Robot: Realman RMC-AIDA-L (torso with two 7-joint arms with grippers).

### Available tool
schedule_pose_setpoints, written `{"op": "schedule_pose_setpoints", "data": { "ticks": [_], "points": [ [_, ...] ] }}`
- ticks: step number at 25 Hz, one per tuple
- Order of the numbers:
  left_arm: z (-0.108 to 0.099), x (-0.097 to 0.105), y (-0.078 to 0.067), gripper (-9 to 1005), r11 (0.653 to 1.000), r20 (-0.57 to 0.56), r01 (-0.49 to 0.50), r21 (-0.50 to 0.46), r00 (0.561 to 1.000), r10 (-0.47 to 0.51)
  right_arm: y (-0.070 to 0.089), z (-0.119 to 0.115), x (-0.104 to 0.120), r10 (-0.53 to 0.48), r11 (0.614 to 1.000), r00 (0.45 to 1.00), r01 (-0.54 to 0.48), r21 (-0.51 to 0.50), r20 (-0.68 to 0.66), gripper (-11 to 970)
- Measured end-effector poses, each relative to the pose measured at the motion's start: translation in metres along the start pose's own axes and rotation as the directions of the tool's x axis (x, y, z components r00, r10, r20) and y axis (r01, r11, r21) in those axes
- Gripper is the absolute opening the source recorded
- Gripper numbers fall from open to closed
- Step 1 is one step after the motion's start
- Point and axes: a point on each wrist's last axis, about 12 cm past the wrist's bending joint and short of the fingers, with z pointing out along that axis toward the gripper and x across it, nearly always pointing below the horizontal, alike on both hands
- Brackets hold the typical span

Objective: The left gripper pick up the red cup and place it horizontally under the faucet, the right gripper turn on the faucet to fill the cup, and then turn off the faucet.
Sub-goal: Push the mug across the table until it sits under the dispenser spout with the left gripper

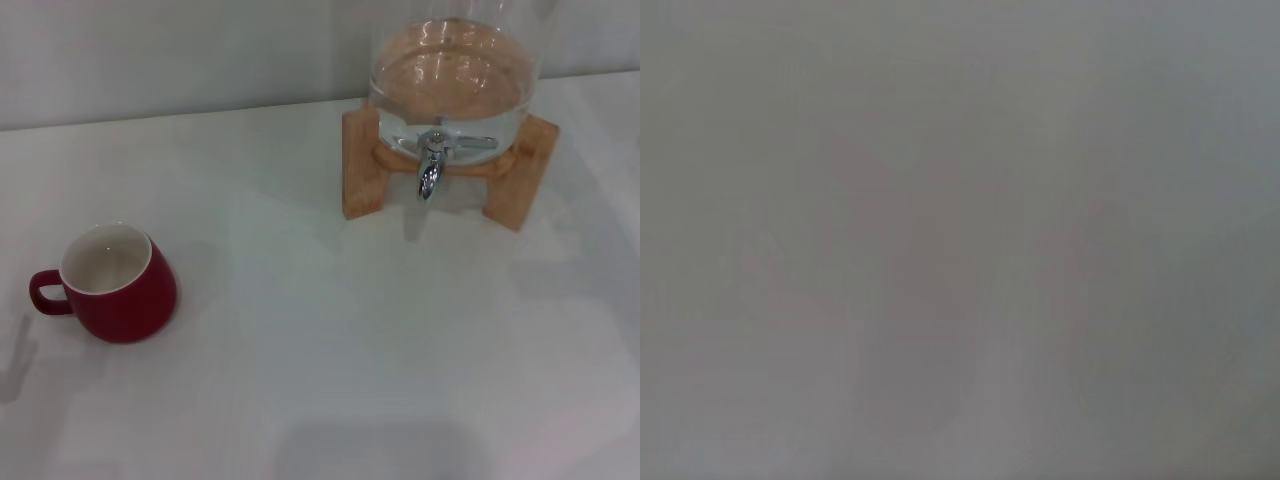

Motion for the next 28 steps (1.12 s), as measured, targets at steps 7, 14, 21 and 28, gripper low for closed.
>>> {"op": "schedule_pose_setpoints", "data": {
  "ticks": [7,14,21,28],
  "points": [
    [0.006,0.003,-0.003,846,1.0,-0.035,-0.009,0.026,0.999,0.01,0.0,0.001,-0.001,-0.001,1.0,1.0,0.001,-0.002,0.004,621],
    [0.016,0.005,-0.006,846,0.999,-0.067,-0.018,0.051,0.998,0.021,0.002,0.005,-0.002,0.0,1.0,1.0,0.0,-0.008,0.011,621],
    [0.02,0.008,-0.01,845,0.996,-0.1,-0.026,0.085,0.994,0.035,0.003,0.008,-0.005,-0.003,1.0,1.0,0.003,-0.013,0.022,621],
    [0.019,0.01,-0.009,845,0.996,-0.112,-0.029,0.084,0.993,0.038,0.003,0.009,-0.007,-0.005,1.0,1.0,0.005,-0.015,0.029,621]
  ]
}}
